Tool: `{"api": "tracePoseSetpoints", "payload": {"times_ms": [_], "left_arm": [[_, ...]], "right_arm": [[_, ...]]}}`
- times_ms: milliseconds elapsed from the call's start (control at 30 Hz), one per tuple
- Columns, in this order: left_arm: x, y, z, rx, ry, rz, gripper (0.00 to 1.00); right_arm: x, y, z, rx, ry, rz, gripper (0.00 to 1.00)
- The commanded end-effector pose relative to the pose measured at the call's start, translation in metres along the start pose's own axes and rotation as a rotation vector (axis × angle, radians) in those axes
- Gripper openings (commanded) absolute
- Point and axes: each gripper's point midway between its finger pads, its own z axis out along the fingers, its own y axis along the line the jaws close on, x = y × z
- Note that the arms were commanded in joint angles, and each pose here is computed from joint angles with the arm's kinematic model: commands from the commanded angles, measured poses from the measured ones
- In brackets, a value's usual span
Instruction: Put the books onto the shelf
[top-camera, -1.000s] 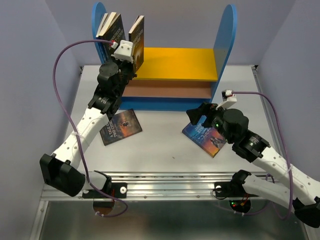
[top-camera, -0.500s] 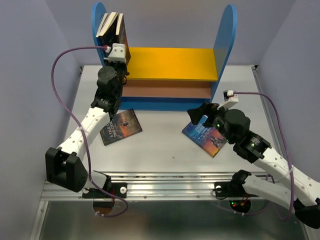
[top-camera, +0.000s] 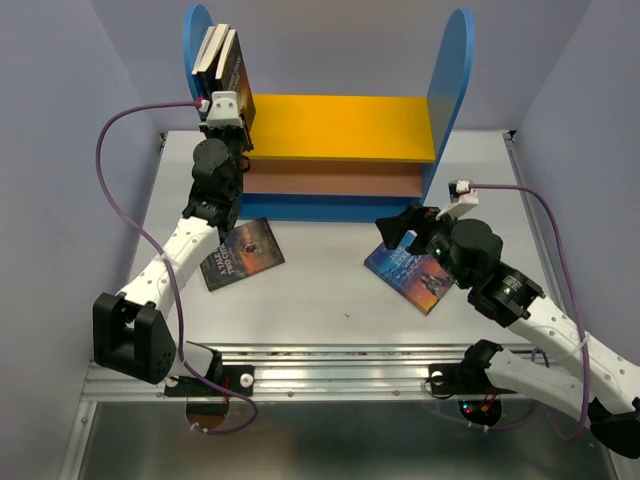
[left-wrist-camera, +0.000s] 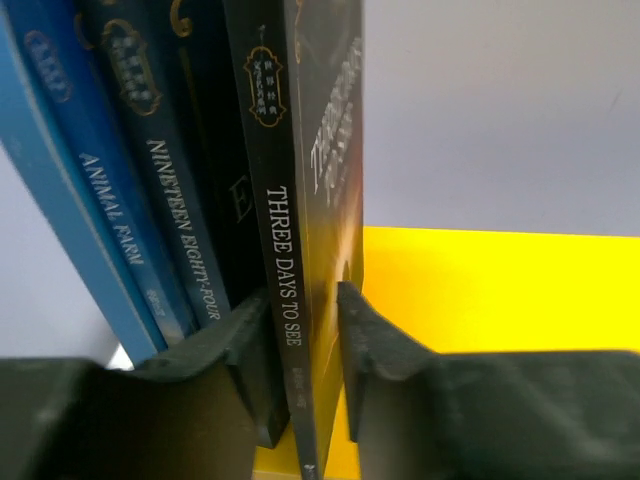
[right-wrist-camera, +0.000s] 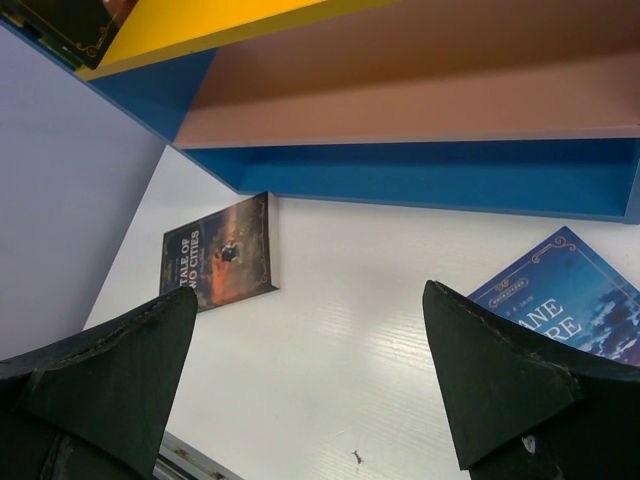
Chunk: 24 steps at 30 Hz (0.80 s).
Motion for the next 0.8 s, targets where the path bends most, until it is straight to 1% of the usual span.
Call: {"api": "tracePoseSetpoints", "payload": {"times_ms": [0, 33, 133, 333, 400, 433, 667, 767], "left_arm": [[-0.023, 0.015, -0.003, -0.076, -0.072, -0.06, 0.45], [-0.021, 0.016, -0.003, -0.08, -0.065, -0.057, 0.47], [-0.018, 0.018, -0.003, -0.094, -0.052, -0.067, 0.5], [-0.024, 0.019, -0.011, -0.088, -0.062, -0.118, 0.51], [-0.027, 0.02, -0.014, -0.093, -0.068, -0.133, 0.5], [-0.029, 0.023, -0.016, -0.105, -0.072, -0.149, 0.47], [-0.031, 0.033, -0.026, -0.148, -0.066, -0.173, 0.45], [-0.028, 0.038, -0.027, -0.177, -0.056, -0.163, 0.43]], "right_arm": [[-0.017, 0.004, -0.004, -0.009, -0.054, 0.0, 1.0], [-0.015, 0.004, -0.004, -0.01, -0.05, -0.001, 1.0], [-0.015, 0.005, -0.006, -0.02, -0.048, 0.002, 1.0], [-0.013, 0.004, -0.008, -0.023, -0.047, 0.009, 1.0], [-0.011, 0.003, -0.008, -0.022, -0.043, 0.011, 1.0], [-0.01, 0.003, -0.007, -0.024, -0.04, 0.014, 1.0], [-0.006, 0.004, -0.006, -0.027, -0.028, 0.02, 1.0], [-0.006, 0.004, -0.006, -0.028, -0.026, 0.019, 1.0]]}}
